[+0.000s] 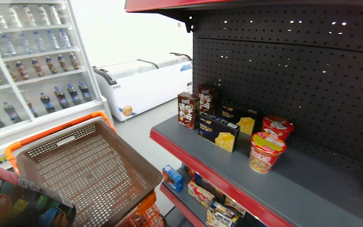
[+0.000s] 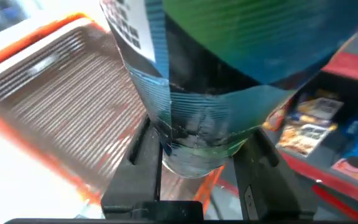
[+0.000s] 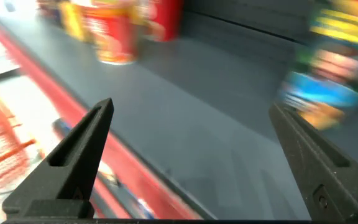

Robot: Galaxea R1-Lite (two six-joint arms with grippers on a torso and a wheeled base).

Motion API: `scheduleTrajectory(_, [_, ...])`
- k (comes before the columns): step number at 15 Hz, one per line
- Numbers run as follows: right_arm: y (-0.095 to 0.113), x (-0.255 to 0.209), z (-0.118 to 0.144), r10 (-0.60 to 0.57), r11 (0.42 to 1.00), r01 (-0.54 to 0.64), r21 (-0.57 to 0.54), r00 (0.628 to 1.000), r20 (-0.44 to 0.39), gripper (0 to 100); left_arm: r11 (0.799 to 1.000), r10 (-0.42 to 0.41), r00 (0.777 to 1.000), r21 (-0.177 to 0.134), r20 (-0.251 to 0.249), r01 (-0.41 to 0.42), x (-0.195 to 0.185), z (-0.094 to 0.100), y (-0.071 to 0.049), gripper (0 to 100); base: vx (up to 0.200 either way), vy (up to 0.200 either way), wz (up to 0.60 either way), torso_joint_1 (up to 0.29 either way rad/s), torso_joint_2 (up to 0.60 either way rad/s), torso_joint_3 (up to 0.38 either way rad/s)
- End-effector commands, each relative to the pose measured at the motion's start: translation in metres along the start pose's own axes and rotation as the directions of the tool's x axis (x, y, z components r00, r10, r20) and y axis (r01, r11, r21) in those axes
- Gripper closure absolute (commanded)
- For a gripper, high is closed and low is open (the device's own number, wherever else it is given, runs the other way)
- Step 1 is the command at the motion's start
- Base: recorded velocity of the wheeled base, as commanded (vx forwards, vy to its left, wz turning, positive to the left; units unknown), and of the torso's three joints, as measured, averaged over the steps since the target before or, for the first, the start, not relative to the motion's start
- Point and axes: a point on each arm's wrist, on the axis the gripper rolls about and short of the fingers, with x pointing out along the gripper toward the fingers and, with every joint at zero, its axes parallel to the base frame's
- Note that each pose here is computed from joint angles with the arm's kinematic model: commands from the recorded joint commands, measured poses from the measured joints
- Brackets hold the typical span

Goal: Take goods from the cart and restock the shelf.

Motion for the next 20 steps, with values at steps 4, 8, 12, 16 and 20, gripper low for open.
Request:
scheduleTrajectory(4, [0.0000, 0.0000, 0.0001, -0.001, 1.000, 0.001, -0.001, 1.000, 0.002, 0, 1.000, -0.001, 1.000, -0.001, -0.002, 0.001, -0.0006, -0.0022, -0.0002, 100, 0.000, 0.000, -0.60, 0.000, 0.00, 0.001])
scheduleTrajectory(8, [0.0000, 0.0000, 0.0001, -0.001, 1.000, 0.001, -0.001, 1.000, 0.002, 0, 1.000, -0.001, 1.000, -0.001, -0.002, 0.001, -0.0006, -0.0022, -0.0002, 100, 0.000, 0.000, -0.60, 0.004, 0.00, 0.001])
scheduleTrajectory(12, [0.0000, 0.0000, 0.0001, -0.001, 1.000, 0.001, -0.001, 1.000, 0.002, 0, 1.000, -0.001, 1.000, -0.001, -0.002, 0.001, -0.0006, -0.0022, -0.0002, 100, 0.000, 0.000, -0.60, 0.005, 0.00, 0.001])
scheduleTrajectory(16, [0.0000, 0.0000, 0.0001, -0.001, 1.000, 0.001, -0.001, 1.000, 0.002, 0, 1.000, -0.001, 1.000, -0.001, -0.004, 0.001, -0.0006, -0.0027, -0.0002, 100, 0.000, 0.000, -0.45, 0.001, 0.00, 0.003])
scheduleTrajectory(20, [0.0000, 0.0000, 0.0001, -0.001, 1.000, 0.001, -0.002, 1.000, 0.002, 0, 1.000, -0.001, 1.000, 0.005, 0.025, 0.001, -0.0010, 0.0062, 0.0001, 100, 0.000, 0.000, 0.00, 0.000, 0.00, 0.000])
